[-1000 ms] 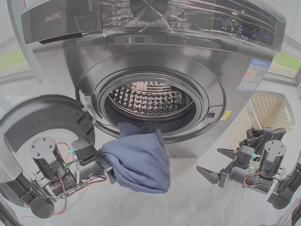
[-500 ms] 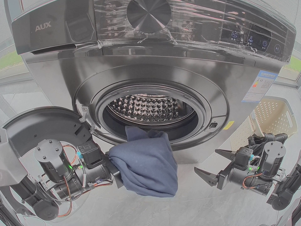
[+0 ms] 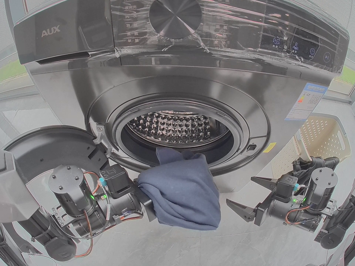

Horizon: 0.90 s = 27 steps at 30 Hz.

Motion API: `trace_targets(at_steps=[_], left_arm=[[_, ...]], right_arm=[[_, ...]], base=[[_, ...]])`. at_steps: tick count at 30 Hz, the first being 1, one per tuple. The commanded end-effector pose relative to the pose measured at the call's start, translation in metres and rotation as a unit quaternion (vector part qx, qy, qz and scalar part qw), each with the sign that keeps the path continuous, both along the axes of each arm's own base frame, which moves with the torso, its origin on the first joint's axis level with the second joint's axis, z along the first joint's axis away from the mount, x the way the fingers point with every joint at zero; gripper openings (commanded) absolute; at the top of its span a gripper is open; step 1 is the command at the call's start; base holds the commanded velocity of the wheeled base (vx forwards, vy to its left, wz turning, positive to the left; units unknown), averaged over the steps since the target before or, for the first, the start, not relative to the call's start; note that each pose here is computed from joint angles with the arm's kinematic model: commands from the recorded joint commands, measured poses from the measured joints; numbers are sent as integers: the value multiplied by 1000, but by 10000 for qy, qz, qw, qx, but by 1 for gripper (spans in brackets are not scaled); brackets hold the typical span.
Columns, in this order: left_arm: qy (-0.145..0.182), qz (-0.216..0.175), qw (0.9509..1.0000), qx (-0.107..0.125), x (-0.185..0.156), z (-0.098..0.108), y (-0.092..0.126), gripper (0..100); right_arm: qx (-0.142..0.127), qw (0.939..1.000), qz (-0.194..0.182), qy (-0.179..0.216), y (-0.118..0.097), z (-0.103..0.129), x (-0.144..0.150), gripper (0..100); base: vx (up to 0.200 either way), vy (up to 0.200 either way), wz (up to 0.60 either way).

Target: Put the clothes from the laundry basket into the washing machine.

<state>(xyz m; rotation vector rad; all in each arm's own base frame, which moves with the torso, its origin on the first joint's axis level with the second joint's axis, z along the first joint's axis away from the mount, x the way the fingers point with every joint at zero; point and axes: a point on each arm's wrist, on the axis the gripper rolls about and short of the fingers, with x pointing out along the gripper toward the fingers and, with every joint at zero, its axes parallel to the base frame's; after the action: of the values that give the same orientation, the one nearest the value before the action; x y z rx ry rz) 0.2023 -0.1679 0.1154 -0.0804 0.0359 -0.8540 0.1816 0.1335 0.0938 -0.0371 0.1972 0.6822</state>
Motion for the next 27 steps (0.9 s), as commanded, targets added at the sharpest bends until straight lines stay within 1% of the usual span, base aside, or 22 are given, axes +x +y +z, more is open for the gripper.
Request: trace_targets(at_steps=[1,3,9,12,16,18,19,21,24,26,27], left_arm=[[-20,-38,10000,-19,-4,2,1,0],[16,-61,10000,10,-4,-1,0,0],[40,-92,9999,69,-4,-4,-3,0],[29,-71,9998,188,-1,-9,-5,0],[19,-2,9998,188,4,-10,-5,0],[19,75,9998,199,6,-11,-5,0],[-3,581,9982,168,19,-13,-9,0],[-27,705,9975,75,26,-12,-12,0],[23,567,9984,57,34,-16,-16,0],[47,360,9993,75,43,-23,-23,0],[47,360,9993,75,43,-23,-23,0]], right_arm=[[10,10000,19,-11,1,0,0,100],[6,10000,19,-4,1,0,0,100],[11,10000,48,0,2,0,-1,100],[2,10000,48,13,2,0,-1,100],[-2,10000,71,19,3,-1,-2,100],[2,10000,71,13,3,0,-1,100],[16,9999,102,-6,4,0,-2,100],[21,9999,131,-2,6,0,-3,100],[13,9999,147,12,6,0,-4,100],[17,9999,147,5,6,0,-3,100],[17,9999,147,5,6,0,-3,100]], base=[[200,0,0],[200,0,0],[0,0,0],[0,0,0],[0,0,0],[0,0,0],[0,0,0],[0,0,0],[0,0,0],[0,0,0],[0,0,0]])
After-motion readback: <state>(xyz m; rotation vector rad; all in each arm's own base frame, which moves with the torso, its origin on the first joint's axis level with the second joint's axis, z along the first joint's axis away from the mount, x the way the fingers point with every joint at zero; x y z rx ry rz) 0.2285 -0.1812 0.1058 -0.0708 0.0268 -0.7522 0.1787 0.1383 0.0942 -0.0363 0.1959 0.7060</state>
